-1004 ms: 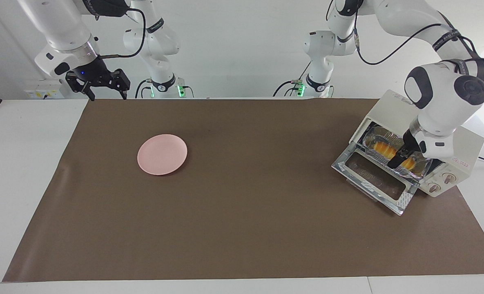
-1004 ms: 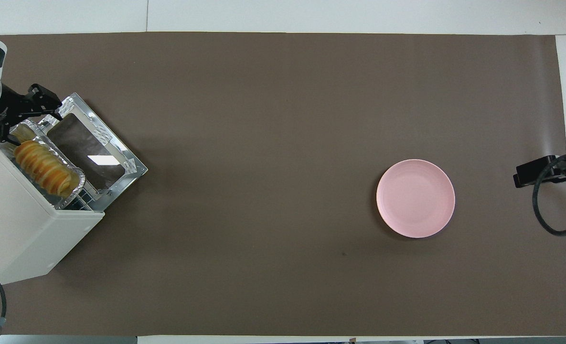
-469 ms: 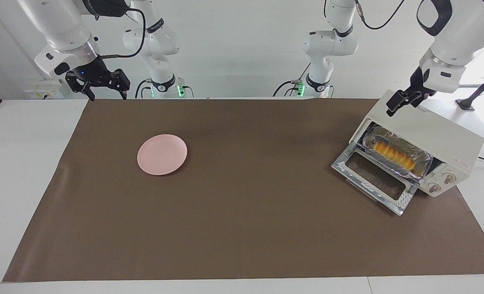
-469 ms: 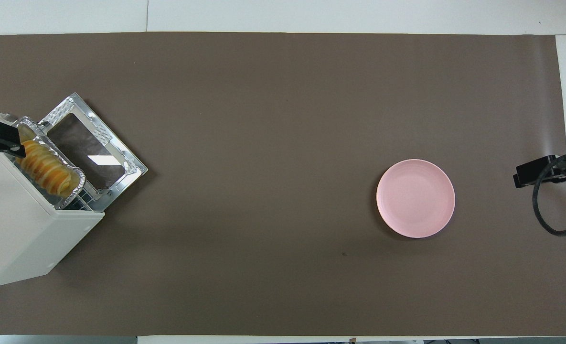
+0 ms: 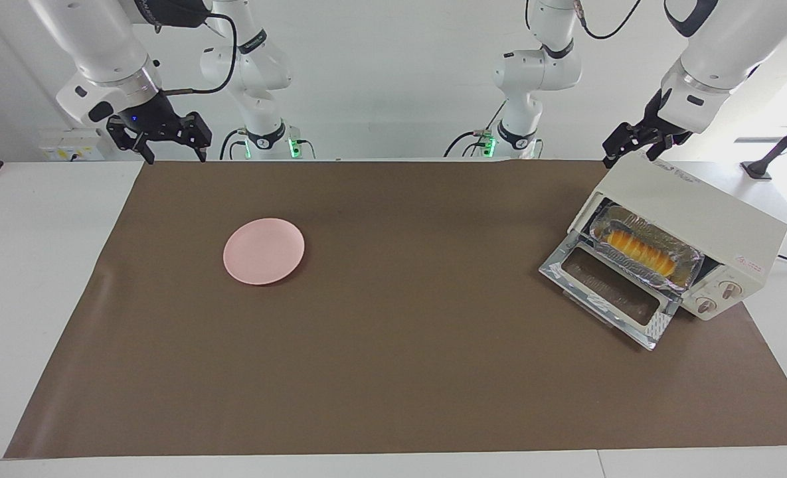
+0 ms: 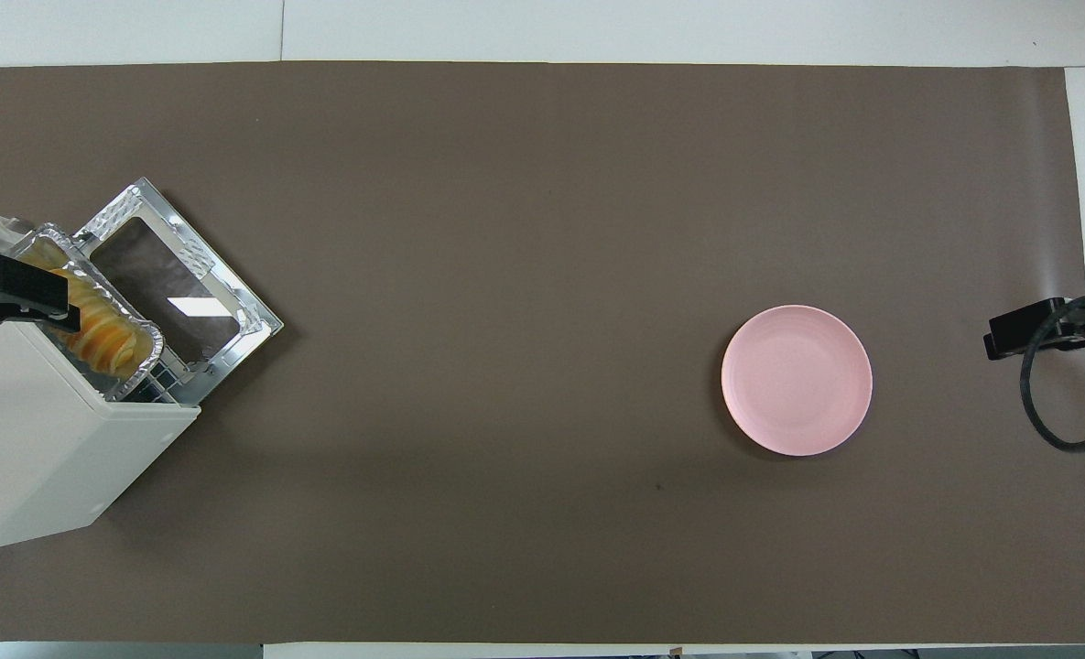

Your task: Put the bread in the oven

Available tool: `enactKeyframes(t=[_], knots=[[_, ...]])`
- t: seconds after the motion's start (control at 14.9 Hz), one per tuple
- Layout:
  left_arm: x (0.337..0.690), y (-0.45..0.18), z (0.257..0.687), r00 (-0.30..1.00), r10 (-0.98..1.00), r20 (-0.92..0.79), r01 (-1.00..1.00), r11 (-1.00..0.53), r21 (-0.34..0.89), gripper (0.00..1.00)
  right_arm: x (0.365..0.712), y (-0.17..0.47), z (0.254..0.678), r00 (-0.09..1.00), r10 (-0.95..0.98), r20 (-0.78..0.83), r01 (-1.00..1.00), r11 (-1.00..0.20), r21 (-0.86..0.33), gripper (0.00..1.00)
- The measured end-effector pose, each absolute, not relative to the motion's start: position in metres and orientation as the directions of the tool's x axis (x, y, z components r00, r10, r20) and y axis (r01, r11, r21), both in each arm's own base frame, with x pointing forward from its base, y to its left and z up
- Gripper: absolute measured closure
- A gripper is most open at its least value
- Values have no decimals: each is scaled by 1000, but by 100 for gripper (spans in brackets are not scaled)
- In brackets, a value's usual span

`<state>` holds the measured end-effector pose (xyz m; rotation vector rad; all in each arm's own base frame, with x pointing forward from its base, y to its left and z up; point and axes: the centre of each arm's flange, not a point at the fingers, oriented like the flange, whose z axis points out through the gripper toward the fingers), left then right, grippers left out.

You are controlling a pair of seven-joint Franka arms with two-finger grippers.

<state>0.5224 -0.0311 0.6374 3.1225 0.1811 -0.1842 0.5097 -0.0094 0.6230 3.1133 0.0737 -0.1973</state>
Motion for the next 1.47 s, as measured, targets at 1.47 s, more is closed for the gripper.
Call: enactKeyframes(t=[1.47], knots=[[531,-25,633,997,-23,-78,-21,-1000,22,0,510,-9,623,991,46,-127,48,-999,18,0]])
